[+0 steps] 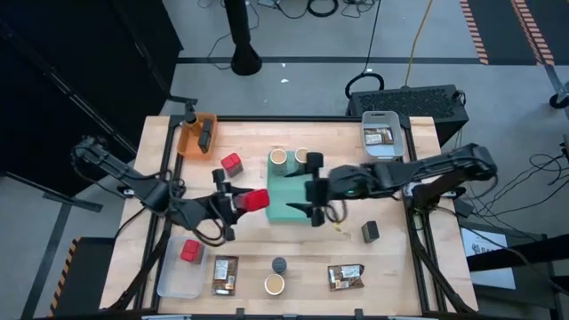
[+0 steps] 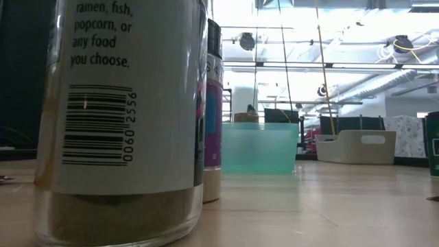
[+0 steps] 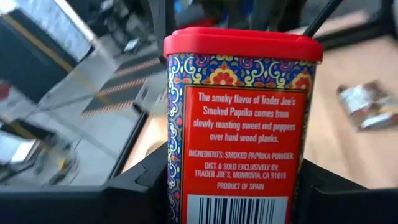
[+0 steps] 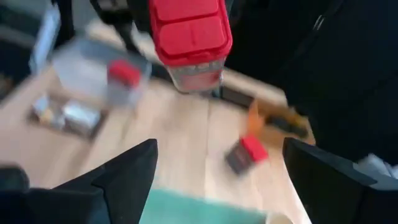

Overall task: Sort spices by type
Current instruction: Put the right red seasoning can into the transparent bin

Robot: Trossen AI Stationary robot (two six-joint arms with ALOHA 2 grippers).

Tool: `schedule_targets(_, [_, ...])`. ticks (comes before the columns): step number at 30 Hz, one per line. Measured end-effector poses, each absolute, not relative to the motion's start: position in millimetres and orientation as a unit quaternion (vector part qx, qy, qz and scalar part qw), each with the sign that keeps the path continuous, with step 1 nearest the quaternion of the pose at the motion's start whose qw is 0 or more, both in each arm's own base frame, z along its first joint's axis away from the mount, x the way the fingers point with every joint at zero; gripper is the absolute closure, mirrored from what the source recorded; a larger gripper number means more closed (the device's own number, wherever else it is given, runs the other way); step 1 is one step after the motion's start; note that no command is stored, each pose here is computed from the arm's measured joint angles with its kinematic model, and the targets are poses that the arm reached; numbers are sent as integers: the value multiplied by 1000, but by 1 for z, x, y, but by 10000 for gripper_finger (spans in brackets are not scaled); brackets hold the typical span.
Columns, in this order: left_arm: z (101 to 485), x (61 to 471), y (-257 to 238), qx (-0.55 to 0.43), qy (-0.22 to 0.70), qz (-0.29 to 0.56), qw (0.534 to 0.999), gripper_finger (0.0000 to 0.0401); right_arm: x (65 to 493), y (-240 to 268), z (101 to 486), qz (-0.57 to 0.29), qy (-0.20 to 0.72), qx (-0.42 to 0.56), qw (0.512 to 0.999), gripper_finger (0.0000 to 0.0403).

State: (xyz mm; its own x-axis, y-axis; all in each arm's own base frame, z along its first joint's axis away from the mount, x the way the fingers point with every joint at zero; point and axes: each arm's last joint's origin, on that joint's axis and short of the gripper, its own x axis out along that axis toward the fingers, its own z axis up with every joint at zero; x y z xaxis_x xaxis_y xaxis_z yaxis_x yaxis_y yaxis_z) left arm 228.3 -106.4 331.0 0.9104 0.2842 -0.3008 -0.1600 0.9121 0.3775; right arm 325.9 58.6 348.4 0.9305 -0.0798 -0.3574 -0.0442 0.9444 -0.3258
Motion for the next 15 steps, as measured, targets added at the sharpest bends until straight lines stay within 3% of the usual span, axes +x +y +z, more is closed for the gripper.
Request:
schedule_targets(5, [331,229,-121,185,83,10,979,210,321,65,309,-14,22,-150,988,78])
schedule_targets(8, [324,228,-120,188,47,5,981,210,321,73,293,-12,-44,-153,987,78])
schedule_targets(15, [314,229,-119,177,26,1,984,210,333,90,297,32,-79,-170,982,78])
